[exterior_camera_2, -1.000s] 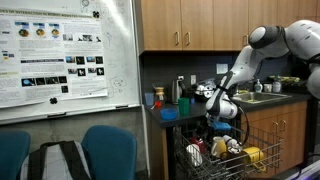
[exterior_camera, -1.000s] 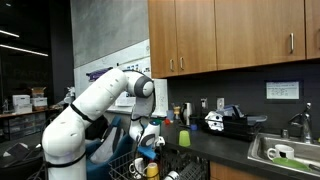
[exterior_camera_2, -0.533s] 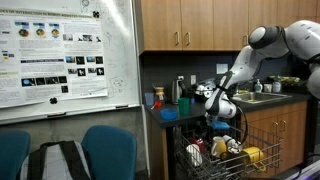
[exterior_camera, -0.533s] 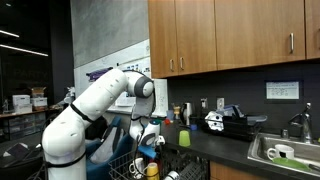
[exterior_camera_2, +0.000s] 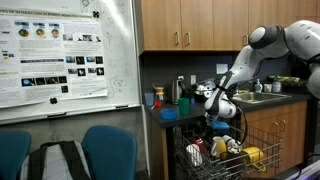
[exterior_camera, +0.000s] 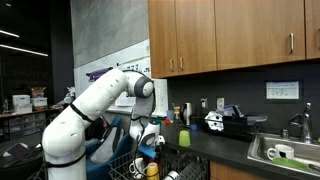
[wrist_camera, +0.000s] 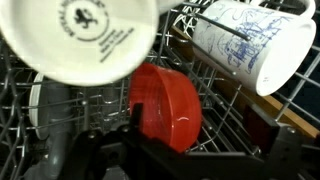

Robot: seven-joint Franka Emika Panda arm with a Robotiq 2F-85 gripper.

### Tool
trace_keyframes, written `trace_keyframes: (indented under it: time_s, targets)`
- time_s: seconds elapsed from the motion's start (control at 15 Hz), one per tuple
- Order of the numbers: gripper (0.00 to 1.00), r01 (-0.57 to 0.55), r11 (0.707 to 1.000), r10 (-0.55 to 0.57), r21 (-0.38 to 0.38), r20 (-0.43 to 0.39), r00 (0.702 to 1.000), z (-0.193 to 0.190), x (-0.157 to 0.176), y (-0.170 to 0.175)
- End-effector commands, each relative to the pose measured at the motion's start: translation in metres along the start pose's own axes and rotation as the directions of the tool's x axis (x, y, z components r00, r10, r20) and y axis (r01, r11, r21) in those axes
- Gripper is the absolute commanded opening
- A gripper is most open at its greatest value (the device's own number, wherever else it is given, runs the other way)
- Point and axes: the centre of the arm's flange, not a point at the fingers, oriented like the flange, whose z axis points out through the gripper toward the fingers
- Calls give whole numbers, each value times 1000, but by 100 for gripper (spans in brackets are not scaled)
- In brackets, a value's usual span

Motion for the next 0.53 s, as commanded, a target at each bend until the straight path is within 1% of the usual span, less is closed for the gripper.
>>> trace_keyframes:
  time_s: [0.0, 0.07, 0.13, 0.47]
  targets:
    - [100, 3, 1000, -5, 31, 42, 999, 41, 21, 12]
    - [100, -5, 1000, 4, 26, 44, 999, 38, 22, 10]
    - [100, -6, 1000, 6, 0, 0, 1000, 0, 1, -1]
    - [100, -8, 1000, 8, -1, -5, 1000, -2, 0, -2]
